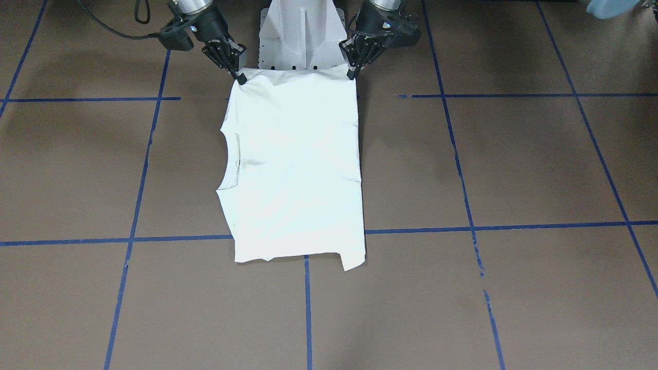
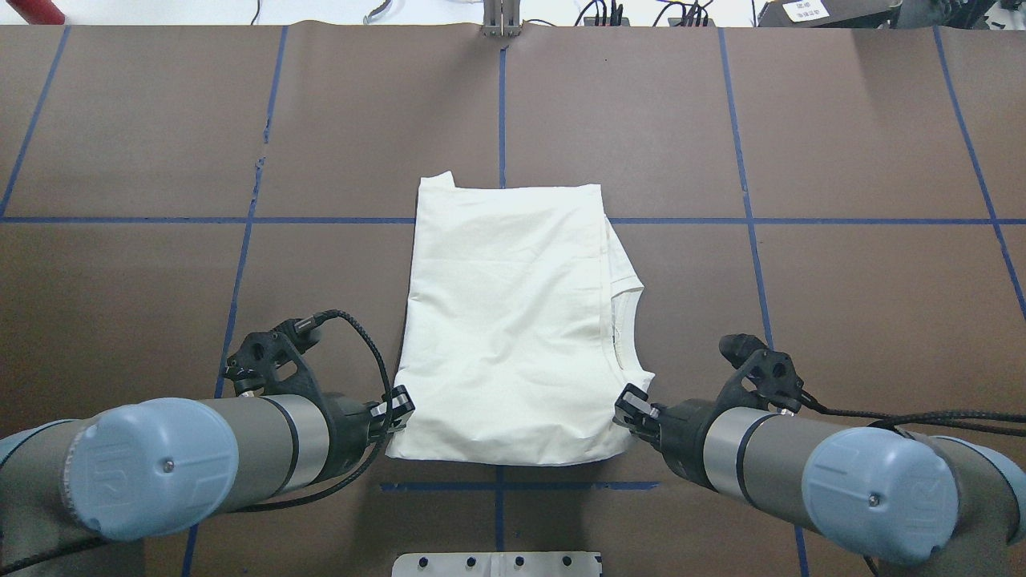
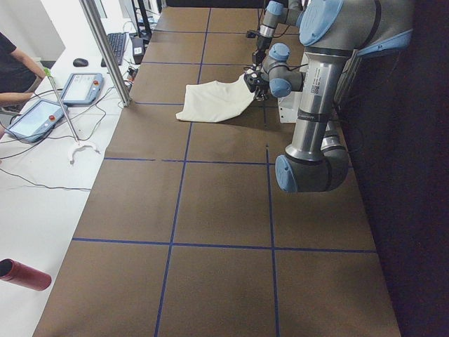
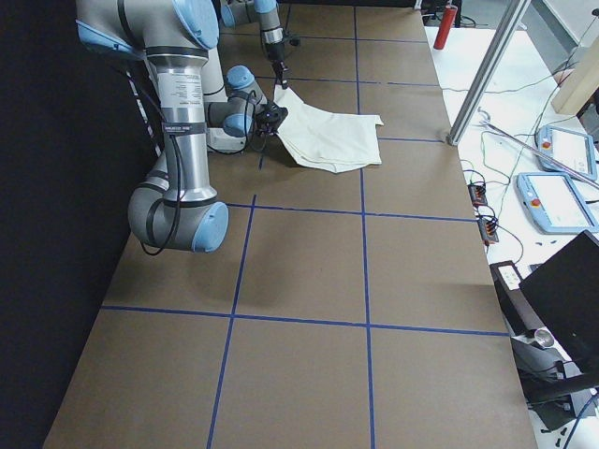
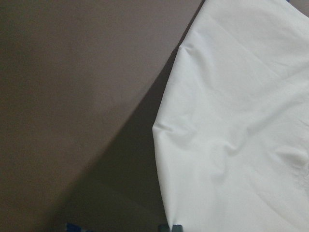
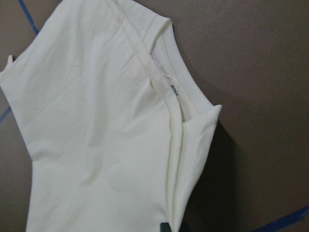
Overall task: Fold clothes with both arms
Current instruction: 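Grasp the near edge corners of the shirt with both grippers, then lift the near edge with both grippers and fold it over toward the far edge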
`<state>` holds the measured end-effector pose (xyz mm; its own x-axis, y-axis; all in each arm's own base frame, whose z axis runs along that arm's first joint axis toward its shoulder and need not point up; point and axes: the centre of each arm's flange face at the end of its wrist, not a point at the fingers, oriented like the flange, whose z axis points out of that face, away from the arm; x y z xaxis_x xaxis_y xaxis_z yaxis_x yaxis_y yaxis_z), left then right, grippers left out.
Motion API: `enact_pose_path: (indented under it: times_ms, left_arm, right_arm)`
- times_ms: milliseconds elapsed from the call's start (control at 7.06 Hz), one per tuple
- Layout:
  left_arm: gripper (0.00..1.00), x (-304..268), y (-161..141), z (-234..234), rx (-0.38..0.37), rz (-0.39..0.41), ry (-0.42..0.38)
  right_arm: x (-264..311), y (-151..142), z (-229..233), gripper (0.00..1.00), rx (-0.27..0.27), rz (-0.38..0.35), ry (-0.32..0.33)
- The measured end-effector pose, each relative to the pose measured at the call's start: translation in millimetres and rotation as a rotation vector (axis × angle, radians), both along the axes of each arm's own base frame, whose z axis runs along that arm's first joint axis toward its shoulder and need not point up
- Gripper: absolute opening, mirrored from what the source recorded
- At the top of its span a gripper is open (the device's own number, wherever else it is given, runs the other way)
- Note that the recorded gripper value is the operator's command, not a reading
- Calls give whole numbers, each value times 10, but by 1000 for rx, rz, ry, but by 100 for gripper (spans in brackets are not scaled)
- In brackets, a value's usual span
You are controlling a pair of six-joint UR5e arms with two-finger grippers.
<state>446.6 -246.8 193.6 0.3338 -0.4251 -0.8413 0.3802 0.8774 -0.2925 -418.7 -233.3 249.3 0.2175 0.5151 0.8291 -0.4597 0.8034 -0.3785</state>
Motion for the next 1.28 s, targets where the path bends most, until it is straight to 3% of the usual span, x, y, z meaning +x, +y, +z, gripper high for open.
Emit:
enact_pose_path:
  times_ms: [142,425,850,1275]
  left_arm:
    - [0,-14,-191,-44,13,-17,-6]
    - [0,89,-847,-18,66,-84,-66]
    - [0,346,-1857,256,129,-170,-123]
    - [0,668,-2300,436,142,-196,-121]
  right_arm:
    - [48,-171,-77,0,11,31,-10]
    - [-122,-689,-97,0,54,85,28]
    - [-340,-1741,5,0,34,89,102]
    - [-458,-2167,148,0,23,84,154]
